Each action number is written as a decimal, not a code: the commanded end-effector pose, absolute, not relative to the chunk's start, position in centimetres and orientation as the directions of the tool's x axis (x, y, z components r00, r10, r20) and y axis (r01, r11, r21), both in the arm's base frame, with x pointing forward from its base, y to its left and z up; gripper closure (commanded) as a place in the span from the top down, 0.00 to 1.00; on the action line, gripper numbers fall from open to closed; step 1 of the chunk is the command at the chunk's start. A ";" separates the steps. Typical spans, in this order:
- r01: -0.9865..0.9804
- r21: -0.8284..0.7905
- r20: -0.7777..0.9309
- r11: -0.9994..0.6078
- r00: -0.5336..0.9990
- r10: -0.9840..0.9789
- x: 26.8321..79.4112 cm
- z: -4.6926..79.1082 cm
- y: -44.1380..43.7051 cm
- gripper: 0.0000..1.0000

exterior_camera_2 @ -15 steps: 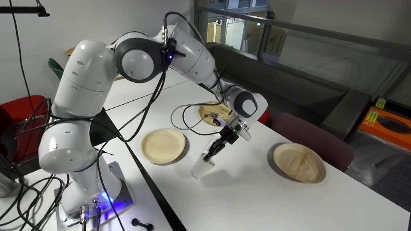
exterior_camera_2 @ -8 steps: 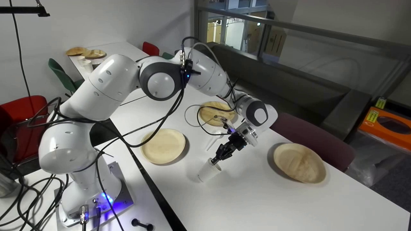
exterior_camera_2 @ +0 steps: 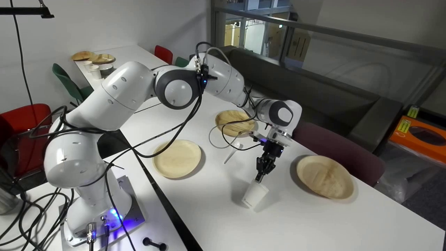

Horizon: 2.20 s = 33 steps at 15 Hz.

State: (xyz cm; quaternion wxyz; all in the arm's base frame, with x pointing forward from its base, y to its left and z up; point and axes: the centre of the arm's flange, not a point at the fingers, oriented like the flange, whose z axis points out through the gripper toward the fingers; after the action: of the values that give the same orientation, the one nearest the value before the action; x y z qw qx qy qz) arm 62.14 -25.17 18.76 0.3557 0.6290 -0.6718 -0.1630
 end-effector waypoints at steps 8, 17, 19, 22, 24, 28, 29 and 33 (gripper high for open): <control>-0.752 0.544 0.003 -0.373 0.446 -0.895 63.1 24.4 -21.8 0.01; -0.923 0.373 -0.159 -0.092 0.035 -0.987 59.8 29.5 -20.4 0.01; -0.942 0.335 -0.199 -0.028 -0.041 -0.979 59.2 30.8 -20.1 0.01; -0.957 0.281 -0.262 0.070 -0.147 -0.954 58.5 32.2 -19.6 0.01; -0.960 0.246 -0.301 0.136 -0.210 -0.930 58.0 33.0 -19.5 0.01; -0.954 0.121 -0.334 0.273 -0.298 -0.894 57.5 34.0 -20.0 0.01; -0.950 0.076 -0.330 0.304 -0.312 -0.891 57.5 34.1 -20.3 0.01; -0.906 -0.111 -0.291 0.409 -0.363 -0.885 57.3 34.6 -21.6 0.01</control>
State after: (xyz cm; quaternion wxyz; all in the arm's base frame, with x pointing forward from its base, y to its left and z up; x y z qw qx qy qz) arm 59.76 -22.02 33.49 -0.1199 0.5739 -0.8052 -0.0885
